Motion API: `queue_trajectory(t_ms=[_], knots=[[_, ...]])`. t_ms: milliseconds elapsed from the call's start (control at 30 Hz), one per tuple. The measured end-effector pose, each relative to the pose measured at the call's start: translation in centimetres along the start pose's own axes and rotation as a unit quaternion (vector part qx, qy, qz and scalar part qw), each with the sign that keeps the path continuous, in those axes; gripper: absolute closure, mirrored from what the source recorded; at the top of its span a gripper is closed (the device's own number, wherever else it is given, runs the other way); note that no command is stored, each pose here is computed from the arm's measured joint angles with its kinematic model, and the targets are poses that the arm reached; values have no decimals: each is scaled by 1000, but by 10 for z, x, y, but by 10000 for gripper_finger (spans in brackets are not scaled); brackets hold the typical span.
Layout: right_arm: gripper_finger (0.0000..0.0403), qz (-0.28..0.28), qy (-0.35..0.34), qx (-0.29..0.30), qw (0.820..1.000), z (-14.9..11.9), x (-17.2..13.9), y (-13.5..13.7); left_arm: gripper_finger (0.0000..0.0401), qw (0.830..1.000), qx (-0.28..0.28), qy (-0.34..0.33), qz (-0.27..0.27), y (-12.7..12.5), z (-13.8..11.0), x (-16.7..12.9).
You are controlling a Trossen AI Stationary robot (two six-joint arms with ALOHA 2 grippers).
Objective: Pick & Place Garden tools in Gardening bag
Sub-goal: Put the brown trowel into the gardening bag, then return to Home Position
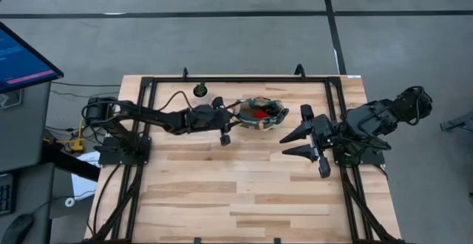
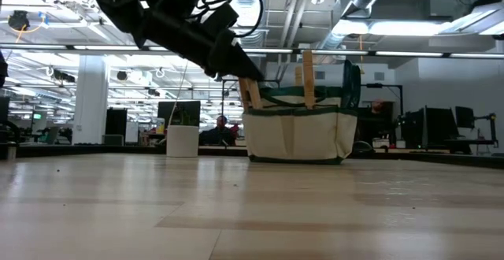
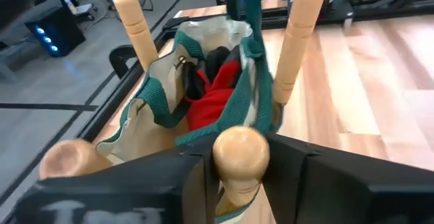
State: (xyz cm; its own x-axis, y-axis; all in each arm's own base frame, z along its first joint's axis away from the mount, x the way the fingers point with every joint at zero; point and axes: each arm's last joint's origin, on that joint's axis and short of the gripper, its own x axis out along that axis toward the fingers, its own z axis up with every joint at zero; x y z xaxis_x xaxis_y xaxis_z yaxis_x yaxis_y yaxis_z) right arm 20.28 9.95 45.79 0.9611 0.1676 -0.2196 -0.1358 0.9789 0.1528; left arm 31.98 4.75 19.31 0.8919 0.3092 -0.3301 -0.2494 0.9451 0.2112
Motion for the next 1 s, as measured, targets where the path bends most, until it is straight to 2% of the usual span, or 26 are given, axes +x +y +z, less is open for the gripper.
queue_trajectory(t_ms=[167, 400, 567, 733, 833, 933, 1000], knots=[[272, 0, 0, 3, 1000, 0, 0, 0, 282, 1000, 24, 0, -5, 4, -1, 1], [260, 0, 0, 3, 1000, 0, 0, 0, 175, 1000, 25, -4, -13, 3, 0, 0], [252, 0, -1, 2, 1000, 0, 0, 0, 116, 999, 18, -35, -9, 3, 16, -12], [247, -7, -12, -22, 1000, 3, -3, -2, 106, 995, -7, -102, -16, 3, 47, -44], [249, -41, -40, -44, 997, 10, -14, -9, 106, 985, -47, -164, -20, 7, 72, -75], [257, -79, -78, -69, 991, 19, -43, -22, 118, 966, -113, -231, -21, 20, 94, -115], [265, -87, -114, -66, 987, 27, -70, -33, 136, 948, -158, -275, -18, 33, 105, -142]])
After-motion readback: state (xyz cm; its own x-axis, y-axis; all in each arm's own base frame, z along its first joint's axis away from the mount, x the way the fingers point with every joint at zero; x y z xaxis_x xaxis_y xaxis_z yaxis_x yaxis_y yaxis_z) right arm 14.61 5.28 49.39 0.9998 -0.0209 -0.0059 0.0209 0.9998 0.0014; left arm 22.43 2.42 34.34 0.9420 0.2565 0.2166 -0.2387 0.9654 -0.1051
